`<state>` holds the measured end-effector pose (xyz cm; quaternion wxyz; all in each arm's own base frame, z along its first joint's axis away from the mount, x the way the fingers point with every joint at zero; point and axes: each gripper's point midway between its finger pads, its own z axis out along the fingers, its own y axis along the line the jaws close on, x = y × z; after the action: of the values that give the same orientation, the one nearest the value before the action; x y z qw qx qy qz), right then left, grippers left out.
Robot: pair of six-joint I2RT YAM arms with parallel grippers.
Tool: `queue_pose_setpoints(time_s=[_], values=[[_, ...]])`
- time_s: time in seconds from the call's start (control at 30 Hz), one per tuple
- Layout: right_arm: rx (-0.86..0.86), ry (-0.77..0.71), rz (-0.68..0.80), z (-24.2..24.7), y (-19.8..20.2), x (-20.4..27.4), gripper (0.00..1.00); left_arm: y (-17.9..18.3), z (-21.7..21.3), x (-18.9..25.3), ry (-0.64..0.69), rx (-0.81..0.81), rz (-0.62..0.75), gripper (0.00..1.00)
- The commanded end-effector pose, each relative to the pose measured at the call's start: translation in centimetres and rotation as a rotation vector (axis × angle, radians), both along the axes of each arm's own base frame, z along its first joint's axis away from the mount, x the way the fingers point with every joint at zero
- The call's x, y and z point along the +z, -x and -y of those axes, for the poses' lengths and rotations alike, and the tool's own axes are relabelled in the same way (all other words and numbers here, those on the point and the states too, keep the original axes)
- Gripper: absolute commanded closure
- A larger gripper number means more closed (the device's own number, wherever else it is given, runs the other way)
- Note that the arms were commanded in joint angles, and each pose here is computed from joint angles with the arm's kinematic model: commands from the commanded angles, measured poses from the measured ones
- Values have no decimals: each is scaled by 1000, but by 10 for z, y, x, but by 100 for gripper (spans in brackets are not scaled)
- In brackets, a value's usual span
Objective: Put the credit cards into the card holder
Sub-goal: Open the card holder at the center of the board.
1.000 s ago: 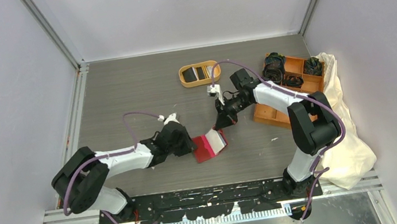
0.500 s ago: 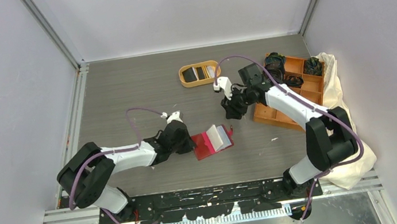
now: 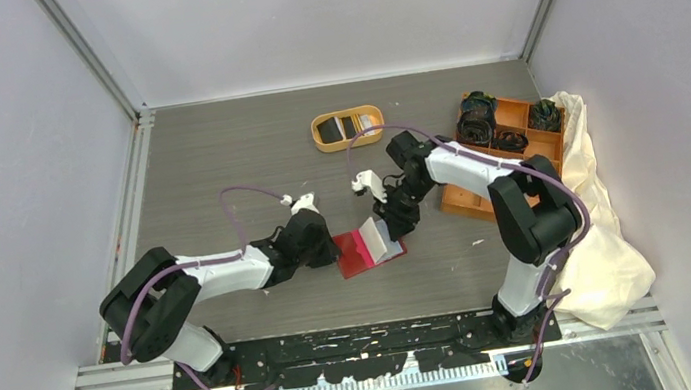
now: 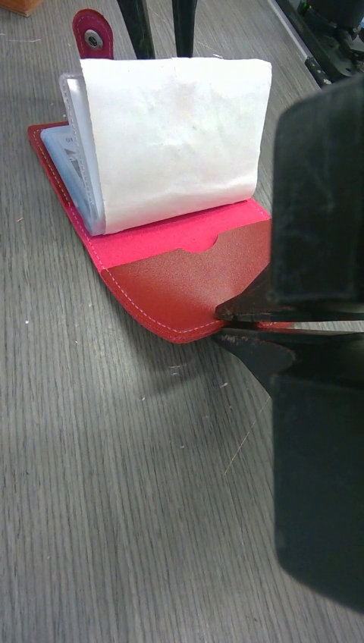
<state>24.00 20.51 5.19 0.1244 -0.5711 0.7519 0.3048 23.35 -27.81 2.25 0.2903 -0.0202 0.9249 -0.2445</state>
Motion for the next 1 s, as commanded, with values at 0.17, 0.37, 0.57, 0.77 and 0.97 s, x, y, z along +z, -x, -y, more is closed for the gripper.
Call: queue_pose_setpoints(time_s=[0.17, 0.37, 0.57, 0.77, 0.97], values=[[-125, -23, -98, -50, -3, 14, 78, 3, -3, -6, -29, -25, -4, 99], [-304, -113, -324, -89, -1, 21, 78, 5, 9, 16, 50, -75, 22, 81], [-437, -72, -370, -96, -12, -3, 77, 8, -9, 36, 31, -71, 80, 53], [-465, -7, -353, -95, -14, -21, 77, 21, -31, 59, 25, -73, 126, 50], [-432, 1, -366, -100, -11, -19, 76, 36, 5, 103, 330, -177, 197, 57]])
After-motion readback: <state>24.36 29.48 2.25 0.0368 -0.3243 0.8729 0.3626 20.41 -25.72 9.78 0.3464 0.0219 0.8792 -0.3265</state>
